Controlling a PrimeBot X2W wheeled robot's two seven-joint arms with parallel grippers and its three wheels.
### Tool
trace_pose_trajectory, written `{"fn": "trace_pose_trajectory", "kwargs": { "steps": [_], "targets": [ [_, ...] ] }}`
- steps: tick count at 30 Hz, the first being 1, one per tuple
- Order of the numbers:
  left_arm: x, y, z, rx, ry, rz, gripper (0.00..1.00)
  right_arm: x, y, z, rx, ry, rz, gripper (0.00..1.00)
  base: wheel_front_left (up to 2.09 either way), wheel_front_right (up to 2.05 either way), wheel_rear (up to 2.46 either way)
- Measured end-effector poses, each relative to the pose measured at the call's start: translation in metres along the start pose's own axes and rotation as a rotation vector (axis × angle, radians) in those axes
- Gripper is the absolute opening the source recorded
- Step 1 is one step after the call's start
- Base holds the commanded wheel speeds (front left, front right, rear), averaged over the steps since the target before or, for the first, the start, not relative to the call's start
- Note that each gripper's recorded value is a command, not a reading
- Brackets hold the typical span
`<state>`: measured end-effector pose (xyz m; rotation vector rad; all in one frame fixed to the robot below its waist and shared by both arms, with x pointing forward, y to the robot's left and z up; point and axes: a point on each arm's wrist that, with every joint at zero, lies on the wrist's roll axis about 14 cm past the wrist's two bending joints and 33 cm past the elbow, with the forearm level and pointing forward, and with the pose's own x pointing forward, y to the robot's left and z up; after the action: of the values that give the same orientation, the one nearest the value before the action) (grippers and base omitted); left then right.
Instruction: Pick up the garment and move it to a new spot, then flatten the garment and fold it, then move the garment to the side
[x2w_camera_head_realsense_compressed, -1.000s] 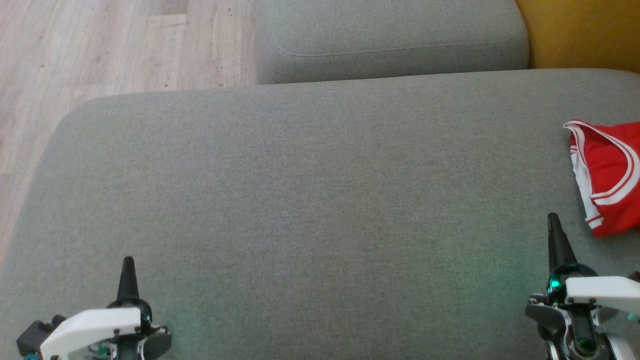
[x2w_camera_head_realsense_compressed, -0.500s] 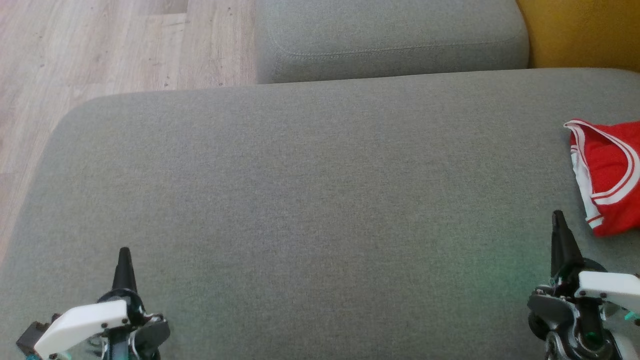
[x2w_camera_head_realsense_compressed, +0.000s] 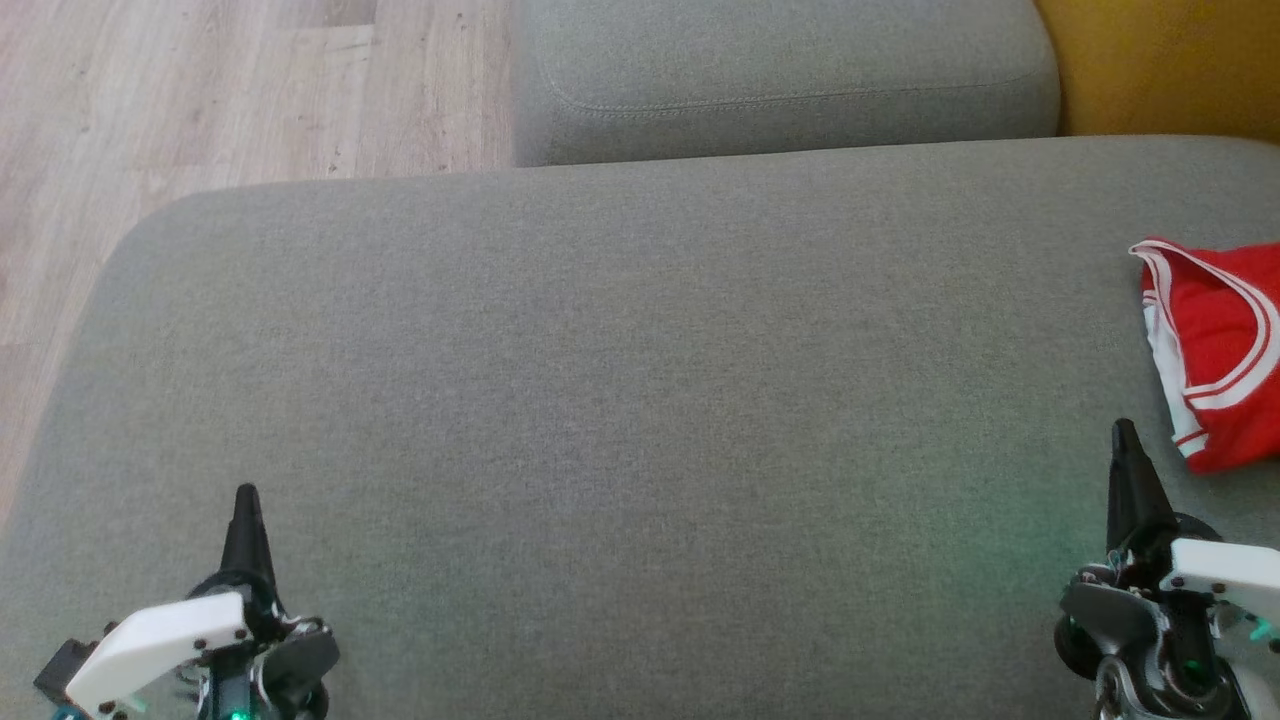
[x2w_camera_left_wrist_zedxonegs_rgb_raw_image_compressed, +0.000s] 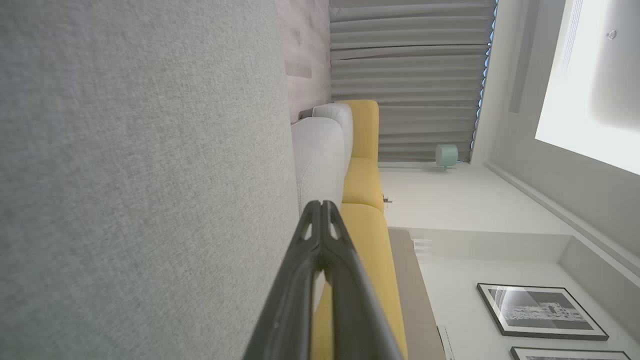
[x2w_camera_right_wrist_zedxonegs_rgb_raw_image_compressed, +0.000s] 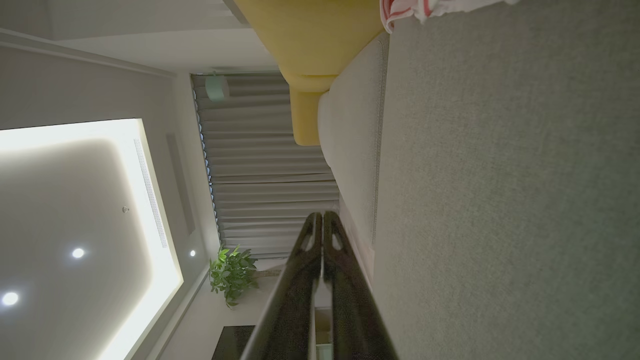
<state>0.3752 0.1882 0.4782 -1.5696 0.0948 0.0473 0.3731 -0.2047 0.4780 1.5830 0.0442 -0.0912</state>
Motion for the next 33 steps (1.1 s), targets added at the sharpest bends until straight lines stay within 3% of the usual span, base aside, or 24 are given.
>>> {"fn": "trace_pose_trajectory", "kwargs": {
  "steps": [33],
  "targets": [
    [0.0, 0.0, -0.0001, -0.002, 0.0, 0.0, 0.0, -0.0002, -0.0001, 0.0019, 0.001, -0.001, 0.0, 0.0, 0.0, 0.0, 0.0]
  ]
}}
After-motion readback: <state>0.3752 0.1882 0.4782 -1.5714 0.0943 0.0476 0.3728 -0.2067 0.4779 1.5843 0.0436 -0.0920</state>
